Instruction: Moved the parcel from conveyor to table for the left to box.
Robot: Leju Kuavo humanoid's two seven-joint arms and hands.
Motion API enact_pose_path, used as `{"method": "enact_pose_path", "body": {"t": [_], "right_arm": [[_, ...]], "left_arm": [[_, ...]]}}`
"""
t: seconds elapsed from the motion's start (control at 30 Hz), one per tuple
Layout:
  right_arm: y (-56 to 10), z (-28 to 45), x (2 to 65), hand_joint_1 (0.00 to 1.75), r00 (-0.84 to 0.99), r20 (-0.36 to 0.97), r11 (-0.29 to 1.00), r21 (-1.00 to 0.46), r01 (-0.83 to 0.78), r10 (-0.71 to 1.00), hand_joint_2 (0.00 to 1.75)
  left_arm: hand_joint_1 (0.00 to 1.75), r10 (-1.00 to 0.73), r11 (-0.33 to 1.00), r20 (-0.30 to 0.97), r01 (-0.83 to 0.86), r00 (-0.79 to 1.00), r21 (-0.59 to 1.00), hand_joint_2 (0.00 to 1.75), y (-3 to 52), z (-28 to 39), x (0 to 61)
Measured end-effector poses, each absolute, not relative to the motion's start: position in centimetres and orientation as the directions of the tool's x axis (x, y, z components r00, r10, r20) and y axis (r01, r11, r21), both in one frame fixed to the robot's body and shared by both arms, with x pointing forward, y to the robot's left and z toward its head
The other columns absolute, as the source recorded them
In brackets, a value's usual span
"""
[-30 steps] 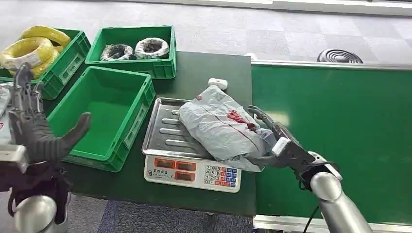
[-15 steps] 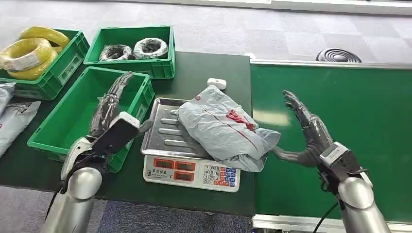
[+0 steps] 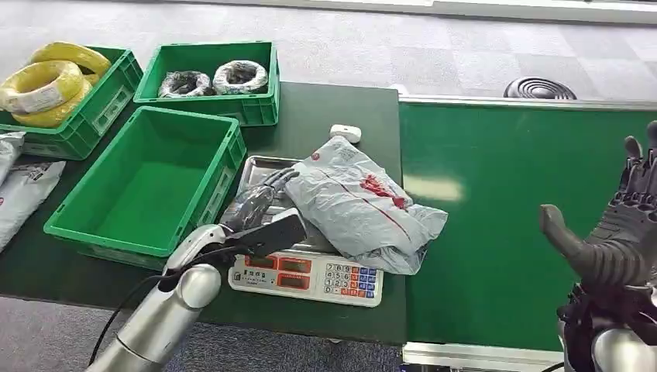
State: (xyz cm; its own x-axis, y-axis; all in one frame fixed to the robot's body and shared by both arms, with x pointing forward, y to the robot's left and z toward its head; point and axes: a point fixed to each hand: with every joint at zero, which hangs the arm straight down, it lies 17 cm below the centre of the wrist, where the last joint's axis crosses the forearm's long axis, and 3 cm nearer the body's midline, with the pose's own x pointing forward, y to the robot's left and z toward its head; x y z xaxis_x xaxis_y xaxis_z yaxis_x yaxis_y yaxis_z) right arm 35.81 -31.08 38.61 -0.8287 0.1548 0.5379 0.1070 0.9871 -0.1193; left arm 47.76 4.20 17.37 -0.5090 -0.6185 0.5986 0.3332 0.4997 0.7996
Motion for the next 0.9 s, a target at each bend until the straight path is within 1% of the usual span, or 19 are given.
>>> {"method": "enact_pose_path", "body": {"t": [0.17,0.23,0.4,0.57,0.63,0.77,0.87,0.9], "right_arm": [[-30.8,39.3,35.2,0.00,-0.841,0.518,0.988,-0.096,0.123,0.155,1.75],[-30.7,39.5,35.1,0.00,-0.844,0.516,0.989,-0.082,0.124,0.148,1.75],[-30.4,39.3,34.8,0.00,-0.843,0.522,0.991,-0.055,0.119,0.131,1.75],[-30.2,38.8,34.7,0.00,-0.836,0.536,0.993,-0.035,0.115,0.116,1.75],[-30.2,38.6,34.7,0.00,-0.833,0.542,0.993,-0.031,0.115,0.113,1.75],[-30.1,38.3,34.6,0.00,-0.829,0.550,0.994,-0.021,0.107,0.101,1.75],[-29.9,38.3,34.6,0.00,-0.830,0.551,0.995,-0.017,0.098,0.091,1.75],[-29.8,38.3,34.7,0.00,-0.829,0.552,0.995,-0.013,0.095,0.086,1.75]], "left_arm": [[0.00,-0.583,0.481,0.625,0.400,-0.520,0.781,1.75,0.9,16.4,46.6],[0.03,-0.567,0.473,0.636,0.425,-0.522,0.771,1.75,-0.9,16.4,46.1],[0.02,-0.568,0.461,0.638,0.442,-0.520,0.770,1.75,-3.4,16.4,45.6],[0.00,-0.537,0.524,0.673,0.424,-0.509,0.739,1.75,-5.2,17.6,45.8],[0.05,-0.518,0.554,0.689,0.415,-0.507,0.722,1.75,-5.6,18.2,45.8],[0.10,-0.486,0.609,0.715,0.392,-0.503,0.689,1.75,-6.2,19.5,45.9],[0.17,-0.487,0.633,0.723,0.372,-0.489,0.679,1.75,-6.2,19.8,46.2],[0.10,-0.491,0.637,0.723,0.366,-0.486,0.678,1.75,-6.2,19.8,46.3]]}}
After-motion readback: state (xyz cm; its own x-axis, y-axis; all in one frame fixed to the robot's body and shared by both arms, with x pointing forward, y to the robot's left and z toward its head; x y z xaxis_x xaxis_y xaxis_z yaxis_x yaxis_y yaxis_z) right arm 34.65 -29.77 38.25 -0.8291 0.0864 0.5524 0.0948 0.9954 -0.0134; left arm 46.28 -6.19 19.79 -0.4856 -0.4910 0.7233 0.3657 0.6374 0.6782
